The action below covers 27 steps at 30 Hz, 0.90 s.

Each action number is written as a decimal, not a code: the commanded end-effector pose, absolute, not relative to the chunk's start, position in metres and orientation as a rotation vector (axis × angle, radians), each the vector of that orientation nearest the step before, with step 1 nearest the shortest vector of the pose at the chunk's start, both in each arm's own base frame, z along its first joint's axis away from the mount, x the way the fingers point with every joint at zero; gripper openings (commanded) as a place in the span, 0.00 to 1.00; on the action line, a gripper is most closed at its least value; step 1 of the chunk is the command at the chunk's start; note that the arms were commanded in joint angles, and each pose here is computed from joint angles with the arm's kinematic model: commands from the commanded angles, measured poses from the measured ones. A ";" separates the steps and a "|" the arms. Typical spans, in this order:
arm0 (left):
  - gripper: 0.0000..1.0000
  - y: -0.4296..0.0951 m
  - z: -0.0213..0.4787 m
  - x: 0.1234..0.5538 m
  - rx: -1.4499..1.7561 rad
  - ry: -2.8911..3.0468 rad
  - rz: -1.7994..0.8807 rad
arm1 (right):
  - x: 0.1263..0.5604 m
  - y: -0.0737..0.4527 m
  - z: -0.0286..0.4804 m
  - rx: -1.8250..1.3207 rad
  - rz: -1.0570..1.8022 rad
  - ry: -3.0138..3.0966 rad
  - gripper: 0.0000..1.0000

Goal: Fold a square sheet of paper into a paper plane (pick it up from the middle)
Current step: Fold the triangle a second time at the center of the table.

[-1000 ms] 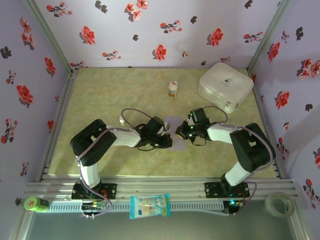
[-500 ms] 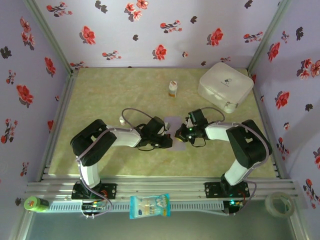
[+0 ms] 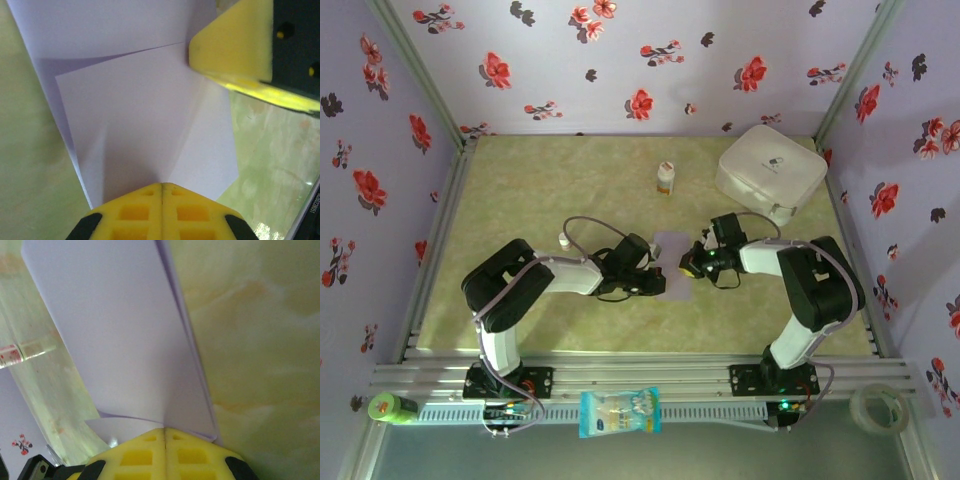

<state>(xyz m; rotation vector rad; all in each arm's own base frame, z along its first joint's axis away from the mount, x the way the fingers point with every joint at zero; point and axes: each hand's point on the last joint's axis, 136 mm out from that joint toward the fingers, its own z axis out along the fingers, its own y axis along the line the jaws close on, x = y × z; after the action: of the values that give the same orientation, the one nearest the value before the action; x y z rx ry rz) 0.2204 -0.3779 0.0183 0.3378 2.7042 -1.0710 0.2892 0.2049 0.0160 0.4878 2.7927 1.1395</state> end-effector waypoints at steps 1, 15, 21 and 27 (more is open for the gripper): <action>0.00 -0.342 -0.034 0.186 0.298 2.938 -0.879 | 0.303 0.169 -0.005 0.587 0.893 2.780 0.00; 0.00 -0.345 -0.031 0.185 0.310 2.930 -0.893 | 0.315 0.156 0.044 0.453 0.728 2.663 0.00; 0.00 -0.347 -0.025 0.187 0.312 2.918 -0.904 | 0.301 0.199 0.067 0.343 0.974 2.595 0.00; 0.00 -0.348 -0.024 0.188 0.309 2.916 -0.907 | 0.284 0.229 0.038 0.332 1.088 2.705 0.00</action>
<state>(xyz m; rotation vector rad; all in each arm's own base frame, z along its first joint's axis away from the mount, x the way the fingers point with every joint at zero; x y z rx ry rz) 0.2202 -0.3796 0.0184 0.3238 2.7004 -1.0814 0.2948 0.2205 0.0544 0.3060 2.6515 1.0355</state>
